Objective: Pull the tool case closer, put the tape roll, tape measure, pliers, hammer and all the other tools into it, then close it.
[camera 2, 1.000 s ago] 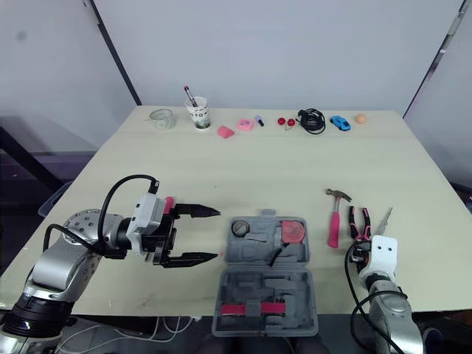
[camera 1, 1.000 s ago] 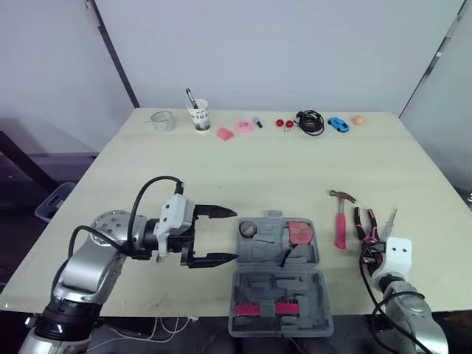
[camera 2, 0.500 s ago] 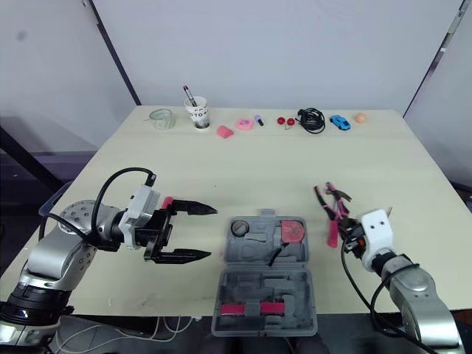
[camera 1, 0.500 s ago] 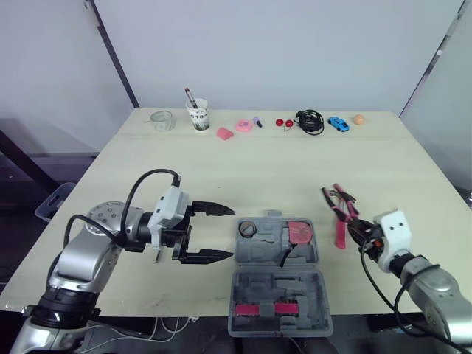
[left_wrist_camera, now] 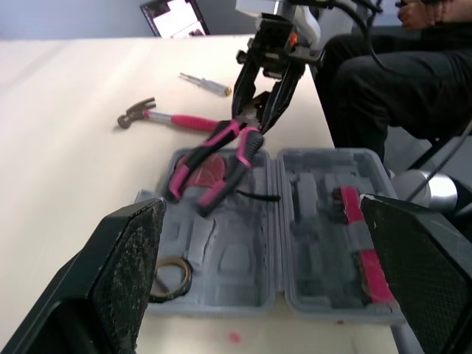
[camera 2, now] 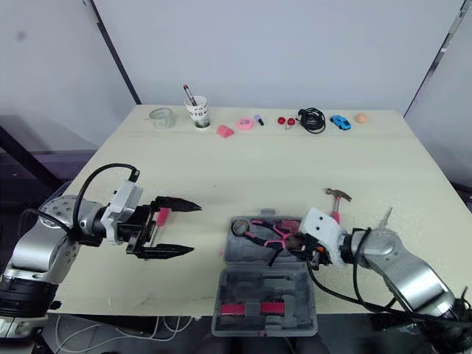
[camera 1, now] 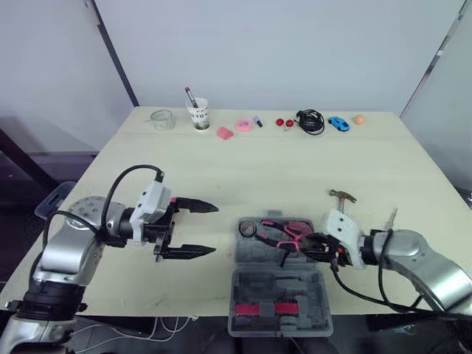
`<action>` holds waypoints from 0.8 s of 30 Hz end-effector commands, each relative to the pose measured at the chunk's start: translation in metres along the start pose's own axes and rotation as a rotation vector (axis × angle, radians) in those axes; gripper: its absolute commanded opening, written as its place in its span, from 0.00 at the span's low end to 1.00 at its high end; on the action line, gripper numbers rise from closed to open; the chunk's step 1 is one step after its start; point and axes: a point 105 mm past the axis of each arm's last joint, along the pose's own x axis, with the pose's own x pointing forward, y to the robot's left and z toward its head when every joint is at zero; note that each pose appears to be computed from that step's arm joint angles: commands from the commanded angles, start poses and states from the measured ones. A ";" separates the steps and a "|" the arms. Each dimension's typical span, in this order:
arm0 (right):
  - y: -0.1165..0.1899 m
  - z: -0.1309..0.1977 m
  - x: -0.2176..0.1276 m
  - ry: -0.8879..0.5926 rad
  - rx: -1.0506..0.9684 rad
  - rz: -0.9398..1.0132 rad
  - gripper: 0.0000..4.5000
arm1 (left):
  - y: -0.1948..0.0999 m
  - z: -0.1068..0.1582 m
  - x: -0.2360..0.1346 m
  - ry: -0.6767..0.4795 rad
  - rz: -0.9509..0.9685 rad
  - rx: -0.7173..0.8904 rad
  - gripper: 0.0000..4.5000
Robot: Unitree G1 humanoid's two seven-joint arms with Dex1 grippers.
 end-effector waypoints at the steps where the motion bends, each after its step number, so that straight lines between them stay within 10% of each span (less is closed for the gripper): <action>1: -0.003 0.009 0.008 0.056 -0.085 0.048 0.22 | 0.000 0.003 -0.013 0.033 0.000 0.036 1.00; 24: -0.012 0.006 0.041 0.195 -0.244 0.134 0.22 | -0.004 -0.015 -0.022 0.094 0.007 0.000 1.00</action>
